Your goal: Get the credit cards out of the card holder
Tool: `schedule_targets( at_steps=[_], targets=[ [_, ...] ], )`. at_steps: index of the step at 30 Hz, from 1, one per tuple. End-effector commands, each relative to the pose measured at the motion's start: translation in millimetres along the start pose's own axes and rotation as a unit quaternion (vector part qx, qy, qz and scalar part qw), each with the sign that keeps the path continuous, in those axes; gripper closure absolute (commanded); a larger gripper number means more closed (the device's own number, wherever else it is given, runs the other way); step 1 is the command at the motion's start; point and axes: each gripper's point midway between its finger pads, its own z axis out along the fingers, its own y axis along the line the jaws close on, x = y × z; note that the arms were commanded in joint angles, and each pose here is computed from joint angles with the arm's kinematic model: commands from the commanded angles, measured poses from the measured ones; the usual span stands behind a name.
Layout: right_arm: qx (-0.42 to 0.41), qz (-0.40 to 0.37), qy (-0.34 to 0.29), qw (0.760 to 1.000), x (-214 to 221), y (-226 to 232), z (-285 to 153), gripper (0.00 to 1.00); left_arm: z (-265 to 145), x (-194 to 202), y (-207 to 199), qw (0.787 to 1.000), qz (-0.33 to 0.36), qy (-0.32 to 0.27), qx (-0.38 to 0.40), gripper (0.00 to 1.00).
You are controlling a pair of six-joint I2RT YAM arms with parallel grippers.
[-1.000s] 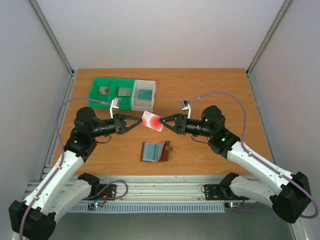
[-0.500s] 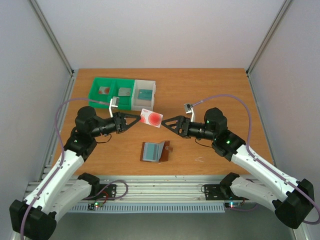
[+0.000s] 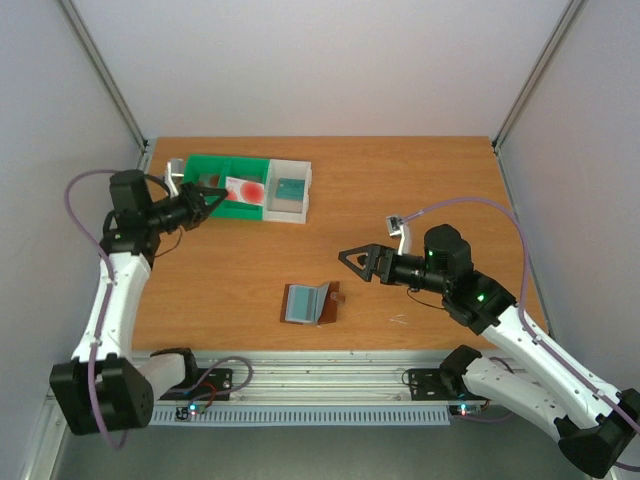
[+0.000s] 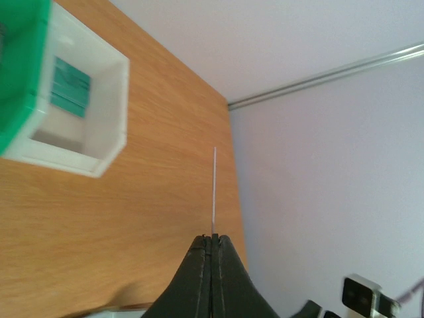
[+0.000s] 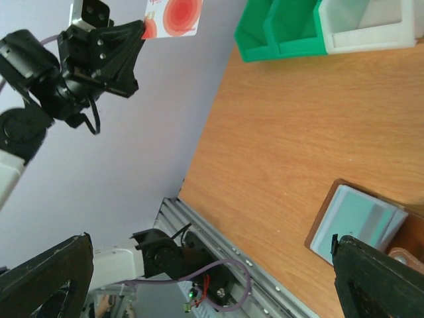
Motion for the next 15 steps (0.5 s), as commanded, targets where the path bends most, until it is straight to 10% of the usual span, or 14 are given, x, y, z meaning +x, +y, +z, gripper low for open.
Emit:
schedule_targets(
  at_steps=[1,15],
  targets=[
    [0.028,-0.039,-0.016,0.999,-7.7,1.4,-12.7,0.01,-8.8,-26.2,21.7,0.998,0.048,0.001,-0.038,0.99],
    [0.064,-0.062,-0.013,0.996,-22.1,0.6,-7.1,0.01,-8.0,-124.6,146.3,0.985,0.013,-0.008,-0.172,1.00]
  ],
)
